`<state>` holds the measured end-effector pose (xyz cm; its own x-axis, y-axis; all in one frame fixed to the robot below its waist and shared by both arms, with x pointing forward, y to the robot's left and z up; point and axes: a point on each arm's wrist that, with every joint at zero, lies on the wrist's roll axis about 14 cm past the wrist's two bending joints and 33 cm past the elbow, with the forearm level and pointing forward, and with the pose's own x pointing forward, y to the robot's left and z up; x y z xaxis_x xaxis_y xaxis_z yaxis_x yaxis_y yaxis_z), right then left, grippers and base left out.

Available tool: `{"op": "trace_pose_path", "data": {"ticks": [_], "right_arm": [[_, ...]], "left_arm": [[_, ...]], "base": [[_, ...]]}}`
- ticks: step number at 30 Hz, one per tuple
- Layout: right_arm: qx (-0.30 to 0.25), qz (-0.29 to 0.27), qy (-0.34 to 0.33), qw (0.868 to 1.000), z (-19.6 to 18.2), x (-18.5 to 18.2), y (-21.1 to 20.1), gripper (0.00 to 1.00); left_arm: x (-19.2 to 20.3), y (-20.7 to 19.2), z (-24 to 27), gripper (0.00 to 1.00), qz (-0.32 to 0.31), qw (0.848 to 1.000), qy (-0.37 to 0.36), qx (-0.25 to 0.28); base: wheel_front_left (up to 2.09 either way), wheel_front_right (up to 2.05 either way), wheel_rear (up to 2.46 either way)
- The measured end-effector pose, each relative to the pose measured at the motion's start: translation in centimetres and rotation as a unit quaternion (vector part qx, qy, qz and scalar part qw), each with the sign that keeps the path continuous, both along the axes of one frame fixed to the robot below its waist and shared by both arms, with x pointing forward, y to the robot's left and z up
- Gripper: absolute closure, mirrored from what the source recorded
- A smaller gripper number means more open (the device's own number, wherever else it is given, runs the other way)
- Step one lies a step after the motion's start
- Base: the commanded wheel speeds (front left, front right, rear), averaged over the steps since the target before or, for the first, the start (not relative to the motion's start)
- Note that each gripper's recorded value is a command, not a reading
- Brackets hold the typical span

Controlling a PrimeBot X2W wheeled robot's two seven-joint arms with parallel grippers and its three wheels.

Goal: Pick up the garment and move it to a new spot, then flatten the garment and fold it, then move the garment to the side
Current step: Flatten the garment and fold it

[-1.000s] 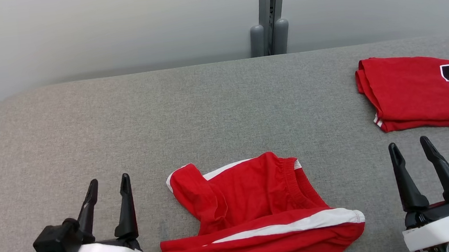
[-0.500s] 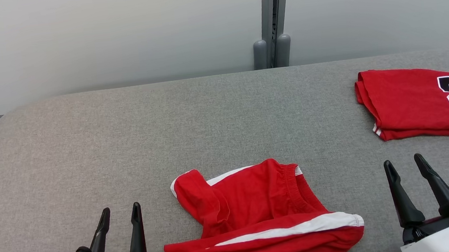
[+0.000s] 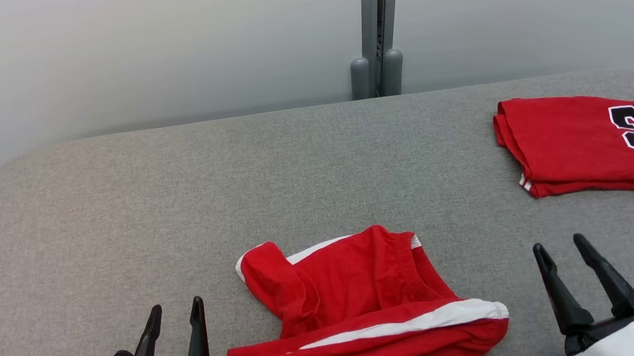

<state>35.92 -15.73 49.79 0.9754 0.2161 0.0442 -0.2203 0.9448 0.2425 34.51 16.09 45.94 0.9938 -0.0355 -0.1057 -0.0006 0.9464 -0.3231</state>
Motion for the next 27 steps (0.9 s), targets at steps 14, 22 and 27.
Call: {"op": "trace_pose_path", "data": {"ticks": [14,22,27], "right_arm": [[0.075,0.071,0.161,0.981,-3.1,-1.5,2.8,0.00],[0.105,0.064,0.222,0.967,-4.8,-2.5,2.4,0.00],[0.134,0.069,0.253,0.956,-5.6,-3.0,3.0,0.00]], "left_arm": [[-0.7,-2.9,-2.9,0.00,-0.069,0.987,0.142,-0.021],[-2.0,-3.6,-5.2,0.00,-0.076,0.972,0.219,-0.032],[-3.0,-4.2,-6.5,0.00,-0.089,0.962,0.256,-0.031]], "base": [[0.00,0.00,0.00],[0.00,0.00,0.00],[0.00,0.00,0.00]]}}
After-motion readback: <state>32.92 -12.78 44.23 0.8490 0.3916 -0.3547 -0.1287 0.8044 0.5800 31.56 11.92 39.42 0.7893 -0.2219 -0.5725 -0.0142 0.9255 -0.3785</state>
